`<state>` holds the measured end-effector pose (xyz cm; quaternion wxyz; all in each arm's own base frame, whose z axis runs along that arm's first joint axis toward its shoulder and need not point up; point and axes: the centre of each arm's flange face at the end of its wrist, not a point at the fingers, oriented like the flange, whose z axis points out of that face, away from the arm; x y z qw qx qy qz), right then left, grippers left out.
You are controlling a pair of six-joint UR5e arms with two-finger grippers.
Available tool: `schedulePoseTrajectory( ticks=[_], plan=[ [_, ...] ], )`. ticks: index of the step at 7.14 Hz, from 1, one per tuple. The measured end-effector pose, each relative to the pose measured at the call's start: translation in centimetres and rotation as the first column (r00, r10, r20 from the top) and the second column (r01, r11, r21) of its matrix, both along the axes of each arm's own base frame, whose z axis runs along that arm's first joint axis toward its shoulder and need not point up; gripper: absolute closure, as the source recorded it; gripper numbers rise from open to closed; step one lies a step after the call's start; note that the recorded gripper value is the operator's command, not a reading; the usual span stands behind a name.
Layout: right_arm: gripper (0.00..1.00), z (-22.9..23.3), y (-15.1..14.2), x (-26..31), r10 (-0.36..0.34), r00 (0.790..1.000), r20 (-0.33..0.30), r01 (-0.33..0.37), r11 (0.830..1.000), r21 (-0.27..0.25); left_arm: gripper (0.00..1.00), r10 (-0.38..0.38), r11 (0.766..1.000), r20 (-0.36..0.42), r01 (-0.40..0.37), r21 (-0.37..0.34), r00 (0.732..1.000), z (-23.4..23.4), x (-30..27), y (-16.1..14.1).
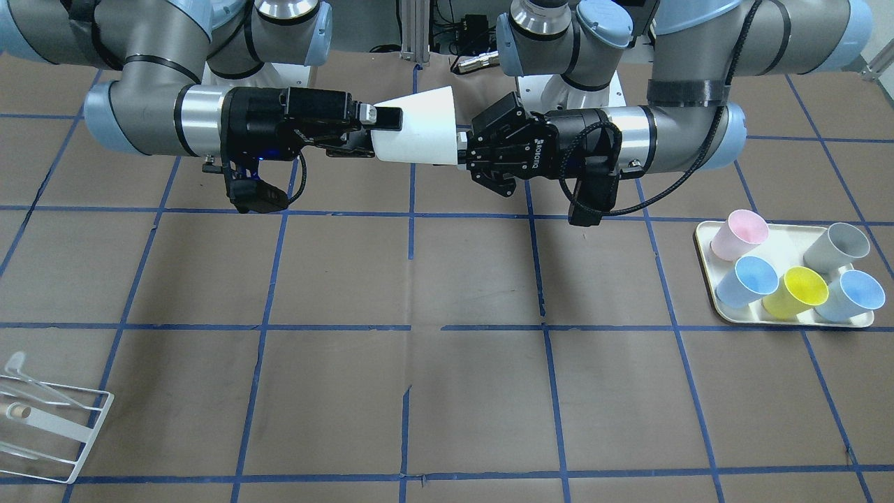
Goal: Transfer IKEA cup to right arm and place on rack
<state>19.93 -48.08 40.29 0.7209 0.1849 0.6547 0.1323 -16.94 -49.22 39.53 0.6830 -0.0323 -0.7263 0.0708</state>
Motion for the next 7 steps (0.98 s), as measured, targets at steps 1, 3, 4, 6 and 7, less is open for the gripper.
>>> schedulePoseTrajectory(
  ticks=[1, 3, 4, 6, 7],
  plan=[
    [0.45, 0.0, 0.0, -0.1, -0.001, 1.000, 0.000, 0.001, 1.000, 0.000, 0.00, -0.002, 1.000, 0.003, 0.002, 0.002, 1.000, 0.1, 0.1, 0.0],
    [0.45, 0.2, -0.2, -0.2, -0.004, 1.000, 0.001, 0.004, 1.000, 0.004, 0.00, -0.002, 1.000, 0.006, 0.002, 0.026, 1.000, 0.4, 0.2, 0.0],
    [0.45, 0.6, -0.3, -0.4, -0.006, 1.000, 0.003, 0.006, 1.000, 0.012, 0.00, -0.001, 0.999, 0.010, 0.000, 0.047, 1.000, 0.7, 0.5, 0.0],
    [0.45, 1.7, -0.6, -0.8, -0.012, 1.000, 0.004, 0.012, 1.000, 0.011, 0.00, -0.059, 0.994, 0.105, 0.048, 0.101, 0.993, 2.3, 2.6, 0.0],
    [0.45, 1.9, -0.8, -1.3, -0.022, 1.000, 0.001, 0.022, 1.000, 0.008, 0.00, -0.102, 0.988, 0.179, 0.079, 0.129, 0.979, 3.7, 3.8, 0.1]
  ],
)
